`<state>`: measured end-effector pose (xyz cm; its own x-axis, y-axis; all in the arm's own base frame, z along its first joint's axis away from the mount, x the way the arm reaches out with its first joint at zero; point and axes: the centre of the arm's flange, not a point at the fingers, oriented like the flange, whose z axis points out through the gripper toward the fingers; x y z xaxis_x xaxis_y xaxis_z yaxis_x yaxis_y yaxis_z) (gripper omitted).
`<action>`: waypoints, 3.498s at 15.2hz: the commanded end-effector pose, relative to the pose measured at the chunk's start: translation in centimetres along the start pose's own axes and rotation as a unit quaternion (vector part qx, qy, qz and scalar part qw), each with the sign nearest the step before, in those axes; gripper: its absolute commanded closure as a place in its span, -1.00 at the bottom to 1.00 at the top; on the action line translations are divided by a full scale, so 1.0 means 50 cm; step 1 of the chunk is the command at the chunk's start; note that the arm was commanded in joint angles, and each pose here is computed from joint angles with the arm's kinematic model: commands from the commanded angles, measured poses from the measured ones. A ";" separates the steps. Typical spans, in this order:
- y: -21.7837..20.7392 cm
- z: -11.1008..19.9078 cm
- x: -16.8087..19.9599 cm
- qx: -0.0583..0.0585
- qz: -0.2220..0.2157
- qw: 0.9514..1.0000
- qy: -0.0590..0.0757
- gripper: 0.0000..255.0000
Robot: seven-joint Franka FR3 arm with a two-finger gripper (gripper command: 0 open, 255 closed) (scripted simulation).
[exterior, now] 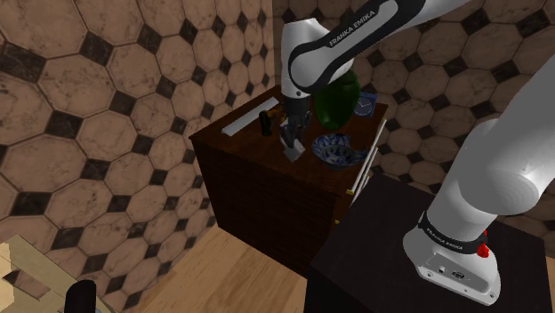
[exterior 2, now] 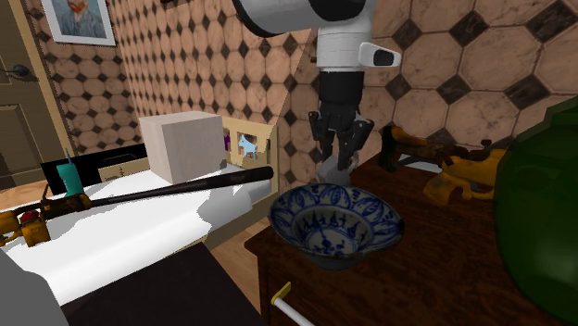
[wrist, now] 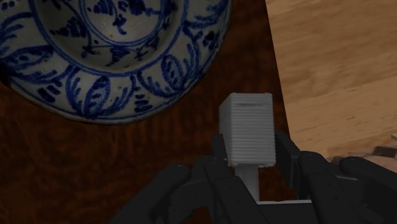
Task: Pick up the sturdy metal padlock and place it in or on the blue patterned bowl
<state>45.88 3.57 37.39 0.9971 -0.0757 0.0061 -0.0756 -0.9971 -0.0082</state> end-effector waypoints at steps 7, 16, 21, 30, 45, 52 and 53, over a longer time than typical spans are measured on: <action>-0.001 -0.084 0.000 0.000 0.000 1.000 0.000 1.00; -0.001 -0.179 0.001 0.000 0.000 1.000 0.000 1.00; 0.029 -0.207 -0.042 0.000 0.000 1.000 0.000 1.00; 0.169 -0.220 -0.234 0.000 0.000 1.000 0.000 1.00; 0.191 -0.074 -0.265 0.000 0.000 1.000 0.000 1.00; 0.191 -0.068 -0.265 0.000 0.000 1.000 0.000 1.00; 0.191 -0.068 -0.265 0.000 0.000 1.000 0.000 1.00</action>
<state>31.93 -4.99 40.62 0.9971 -0.0757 0.0054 -0.0757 -0.9971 -0.0081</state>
